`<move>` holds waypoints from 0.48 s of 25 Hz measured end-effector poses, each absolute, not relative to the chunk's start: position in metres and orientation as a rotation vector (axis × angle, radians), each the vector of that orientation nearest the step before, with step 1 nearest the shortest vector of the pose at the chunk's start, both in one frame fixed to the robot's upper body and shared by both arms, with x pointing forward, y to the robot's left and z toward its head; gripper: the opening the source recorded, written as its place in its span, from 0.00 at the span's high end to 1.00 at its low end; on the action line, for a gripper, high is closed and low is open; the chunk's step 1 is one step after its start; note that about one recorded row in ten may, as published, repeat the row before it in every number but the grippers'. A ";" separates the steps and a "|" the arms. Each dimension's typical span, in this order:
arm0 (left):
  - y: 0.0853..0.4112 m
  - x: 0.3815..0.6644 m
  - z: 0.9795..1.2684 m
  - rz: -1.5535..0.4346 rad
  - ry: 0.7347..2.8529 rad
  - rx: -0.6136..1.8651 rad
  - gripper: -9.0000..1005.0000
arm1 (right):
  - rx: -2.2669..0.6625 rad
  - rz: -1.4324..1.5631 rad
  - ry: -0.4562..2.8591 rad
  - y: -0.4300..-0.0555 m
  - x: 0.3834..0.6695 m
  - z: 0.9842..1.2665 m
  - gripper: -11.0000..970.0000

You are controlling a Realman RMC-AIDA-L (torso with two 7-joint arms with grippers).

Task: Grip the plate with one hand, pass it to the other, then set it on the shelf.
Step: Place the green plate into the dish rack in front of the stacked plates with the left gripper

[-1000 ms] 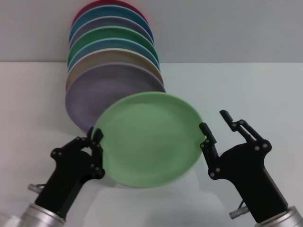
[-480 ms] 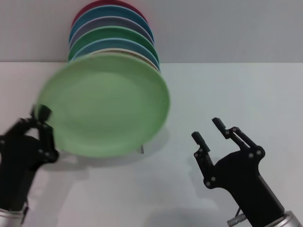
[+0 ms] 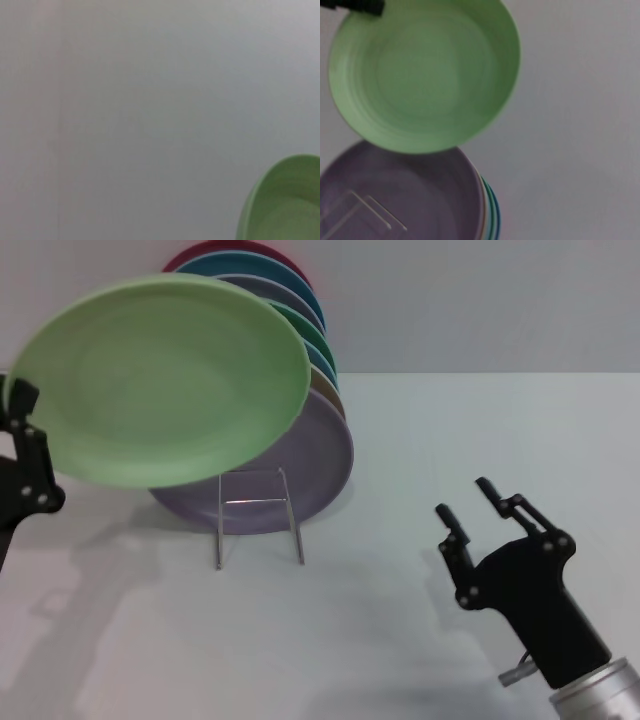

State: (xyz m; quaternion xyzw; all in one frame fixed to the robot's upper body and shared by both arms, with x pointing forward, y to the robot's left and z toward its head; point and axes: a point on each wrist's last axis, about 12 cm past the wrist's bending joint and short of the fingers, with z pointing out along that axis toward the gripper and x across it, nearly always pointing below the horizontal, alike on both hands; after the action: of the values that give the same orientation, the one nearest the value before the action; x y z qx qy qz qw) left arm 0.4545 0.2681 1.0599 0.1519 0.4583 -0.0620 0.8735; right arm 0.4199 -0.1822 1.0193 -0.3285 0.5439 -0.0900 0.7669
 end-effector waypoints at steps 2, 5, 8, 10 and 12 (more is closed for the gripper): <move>0.269 0.460 1.062 -0.080 0.940 0.373 0.94 | -0.699 -0.209 1.198 -0.185 0.422 1.019 0.57; 0.271 0.468 1.064 -0.013 0.919 0.453 0.94 | -0.676 -0.229 1.215 -0.188 0.425 1.019 0.57; 0.275 0.472 1.065 0.016 0.902 0.536 0.94 | -0.637 -0.252 1.229 -0.193 0.430 1.020 0.57; 0.276 0.472 1.065 0.016 0.899 0.556 0.94 | -0.604 -0.261 1.245 -0.196 0.432 1.021 0.57; 0.276 0.474 1.065 0.013 0.895 0.588 0.94 | -0.576 -0.269 1.260 -0.199 0.434 1.021 0.57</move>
State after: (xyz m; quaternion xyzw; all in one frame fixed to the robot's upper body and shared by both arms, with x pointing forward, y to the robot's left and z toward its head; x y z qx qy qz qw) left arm 0.4736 0.2764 1.0647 0.2801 0.4263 0.0060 0.8601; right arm 0.4342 -0.1988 1.0210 -0.2647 0.5790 -0.1234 0.7612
